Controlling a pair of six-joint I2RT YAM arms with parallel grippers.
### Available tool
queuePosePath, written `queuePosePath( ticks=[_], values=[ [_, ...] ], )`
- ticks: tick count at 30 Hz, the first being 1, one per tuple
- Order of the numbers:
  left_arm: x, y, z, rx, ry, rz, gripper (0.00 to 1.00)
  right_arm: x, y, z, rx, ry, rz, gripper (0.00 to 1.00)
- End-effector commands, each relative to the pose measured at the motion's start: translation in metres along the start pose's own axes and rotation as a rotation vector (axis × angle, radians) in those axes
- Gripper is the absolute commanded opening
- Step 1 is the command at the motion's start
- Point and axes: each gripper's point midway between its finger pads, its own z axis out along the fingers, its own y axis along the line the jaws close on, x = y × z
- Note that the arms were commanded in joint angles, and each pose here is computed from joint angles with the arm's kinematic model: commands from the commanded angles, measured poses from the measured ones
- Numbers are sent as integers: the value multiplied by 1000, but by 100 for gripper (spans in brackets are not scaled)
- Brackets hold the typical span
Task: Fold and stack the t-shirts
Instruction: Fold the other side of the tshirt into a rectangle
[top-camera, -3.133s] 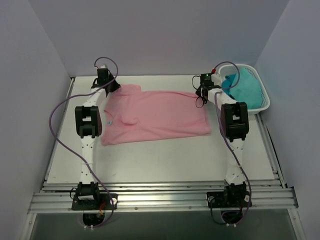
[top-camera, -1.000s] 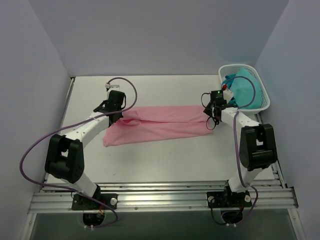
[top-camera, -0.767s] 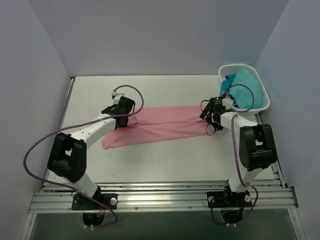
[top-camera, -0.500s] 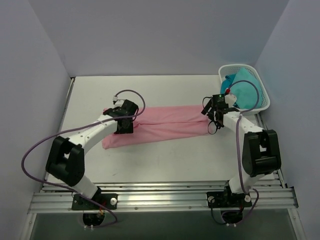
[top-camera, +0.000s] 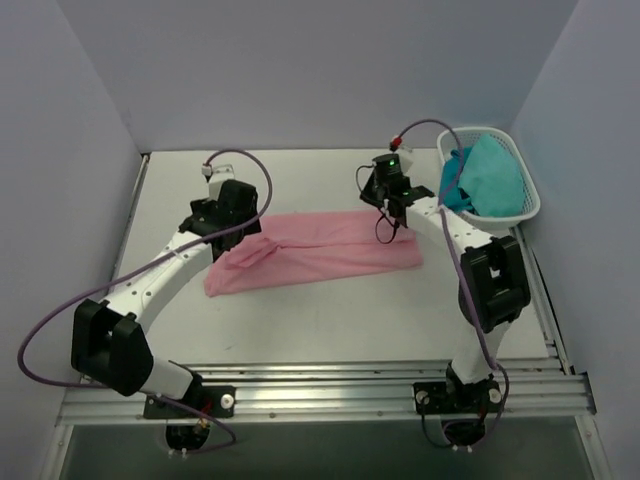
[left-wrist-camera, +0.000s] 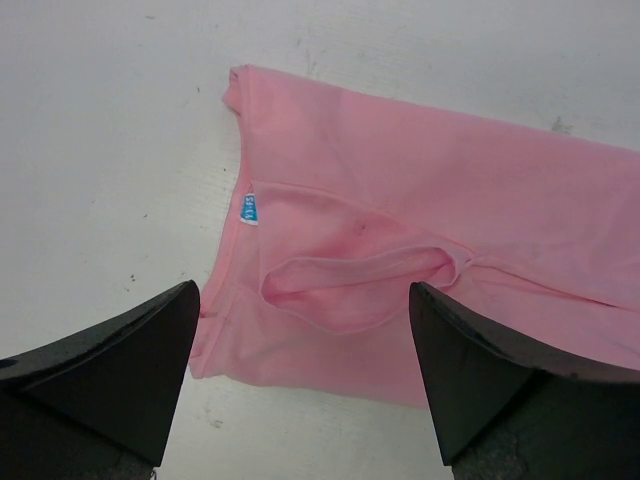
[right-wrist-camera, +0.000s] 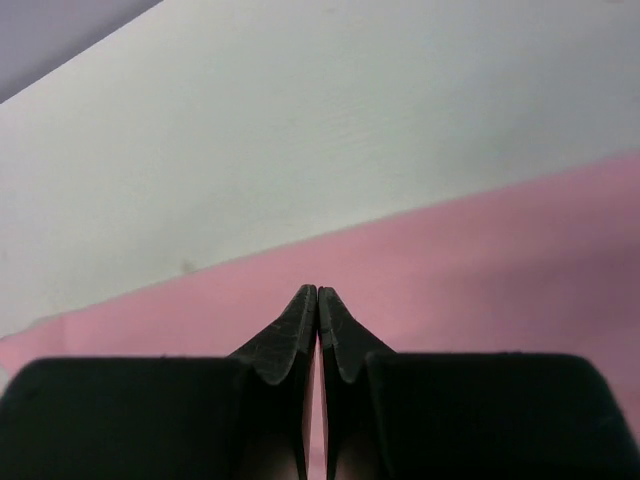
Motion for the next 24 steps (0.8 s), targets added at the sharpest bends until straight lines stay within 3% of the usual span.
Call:
queuePosePath(
  ticks=[1, 11, 24],
  values=[
    [-1, -3, 12, 21, -36, -29, 94, 33, 82, 16, -167, 76, -98, 0],
    [17, 3, 15, 135, -74, -130, 95, 147, 178, 61, -379, 245, -189, 0],
    [38, 3, 25, 124, -49, -134, 96, 189, 245, 52, -521, 290, -229, 0]
  ],
)
